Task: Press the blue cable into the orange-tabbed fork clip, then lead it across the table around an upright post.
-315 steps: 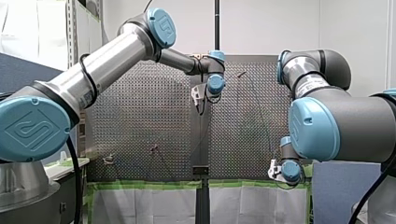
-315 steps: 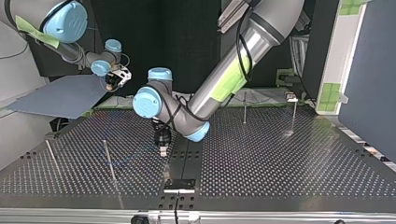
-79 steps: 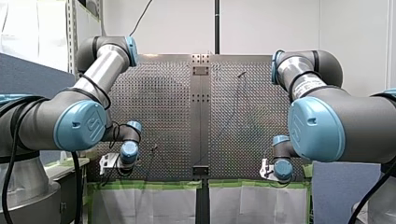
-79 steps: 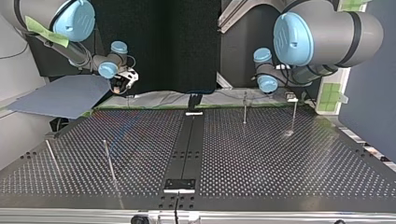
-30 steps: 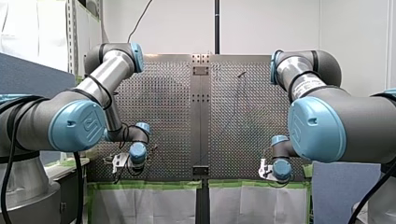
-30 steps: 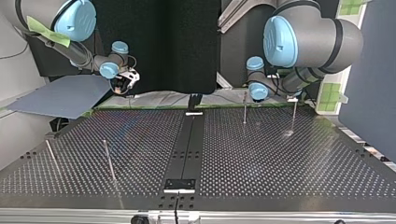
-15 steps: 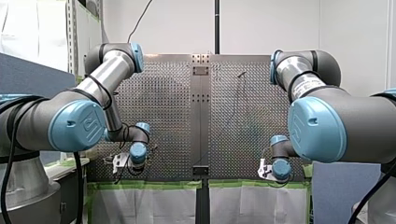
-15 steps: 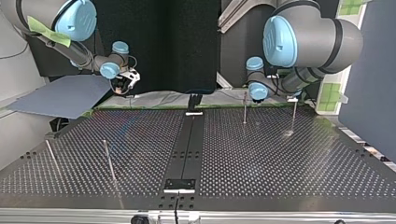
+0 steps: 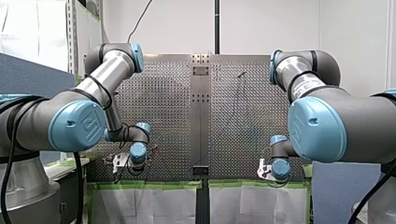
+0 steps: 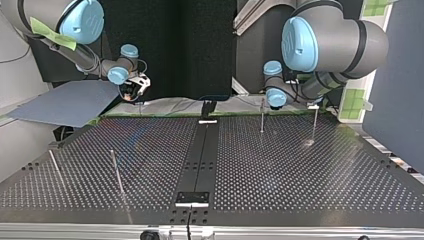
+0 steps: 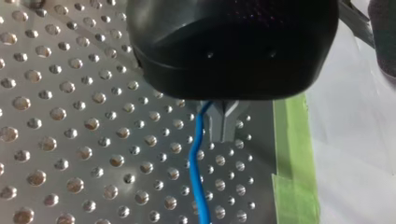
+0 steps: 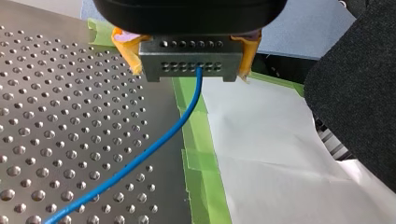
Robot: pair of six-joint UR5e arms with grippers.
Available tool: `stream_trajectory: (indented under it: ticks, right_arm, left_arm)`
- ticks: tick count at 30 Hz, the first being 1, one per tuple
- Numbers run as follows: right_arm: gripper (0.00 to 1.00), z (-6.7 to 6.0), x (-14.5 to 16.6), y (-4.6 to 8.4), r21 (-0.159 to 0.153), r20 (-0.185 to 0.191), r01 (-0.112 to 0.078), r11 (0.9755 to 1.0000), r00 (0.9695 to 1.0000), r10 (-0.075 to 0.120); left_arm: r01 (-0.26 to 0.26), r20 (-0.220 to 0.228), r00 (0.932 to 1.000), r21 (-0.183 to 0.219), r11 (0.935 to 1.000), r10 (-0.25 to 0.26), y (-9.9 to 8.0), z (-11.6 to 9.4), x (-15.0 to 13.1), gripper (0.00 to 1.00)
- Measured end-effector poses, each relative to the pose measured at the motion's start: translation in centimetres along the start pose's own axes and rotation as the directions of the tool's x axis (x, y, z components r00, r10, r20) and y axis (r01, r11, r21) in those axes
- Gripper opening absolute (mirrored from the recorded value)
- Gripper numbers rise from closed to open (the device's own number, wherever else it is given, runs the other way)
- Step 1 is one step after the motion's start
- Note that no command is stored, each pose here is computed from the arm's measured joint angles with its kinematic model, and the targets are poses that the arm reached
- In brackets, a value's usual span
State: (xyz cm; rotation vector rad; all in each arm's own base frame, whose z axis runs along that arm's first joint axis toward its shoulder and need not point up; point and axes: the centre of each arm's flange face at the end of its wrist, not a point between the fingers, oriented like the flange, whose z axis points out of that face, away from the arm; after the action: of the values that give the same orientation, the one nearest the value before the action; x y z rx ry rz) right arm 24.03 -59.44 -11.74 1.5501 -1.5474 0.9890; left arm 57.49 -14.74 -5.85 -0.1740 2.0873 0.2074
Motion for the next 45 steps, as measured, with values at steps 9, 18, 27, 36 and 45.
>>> stream_trajectory:
  ticks: [9, 18, 27, 36, 45]
  right_arm:
    - [0.00, 0.0, 0.1, 0.0, 0.001, -0.001, -0.001, 1.0000, 1.0000, 0.001]
    - [0.00, 0.0, 0.1, -0.1, 0.001, -0.001, 0.000, 1.0000, 1.0000, 0.000]
    - [0.00, 0.0, 0.1, -0.1, 0.000, 0.006, 0.004, 1.0000, 1.0000, -0.004]
    - [0.00, 0.0, 0.1, -0.1, -0.002, 0.005, 0.007, 1.0000, 1.0000, -0.007]
    - [0.00, 0.1, 0.2, -0.1, -0.003, 0.002, 0.007, 1.0000, 1.0000, -0.007]
  left_arm:
    - [-0.022, -0.018, 0.9996, 0.030, 0.9993, 0.023, -1.3, -0.9, 0.3, 0.00]
    - [-0.009, 0.013, 0.9999, 0.054, 0.9985, 0.009, -2.1, -3.5, -0.6, 0.00]
    - [0.034, 0.009, 0.9993, 0.060, 0.9976, -0.035, -2.3, -5.1, -0.1, 0.00]
    - [0.110, 0.023, 0.9935, 0.065, 0.9918, -0.112, -2.4, -4.9, -0.2, 0.00]
    - [0.170, 0.032, 0.9846, 0.066, 0.9833, -0.172, -2.1, -5.5, 0.3, 0.00]
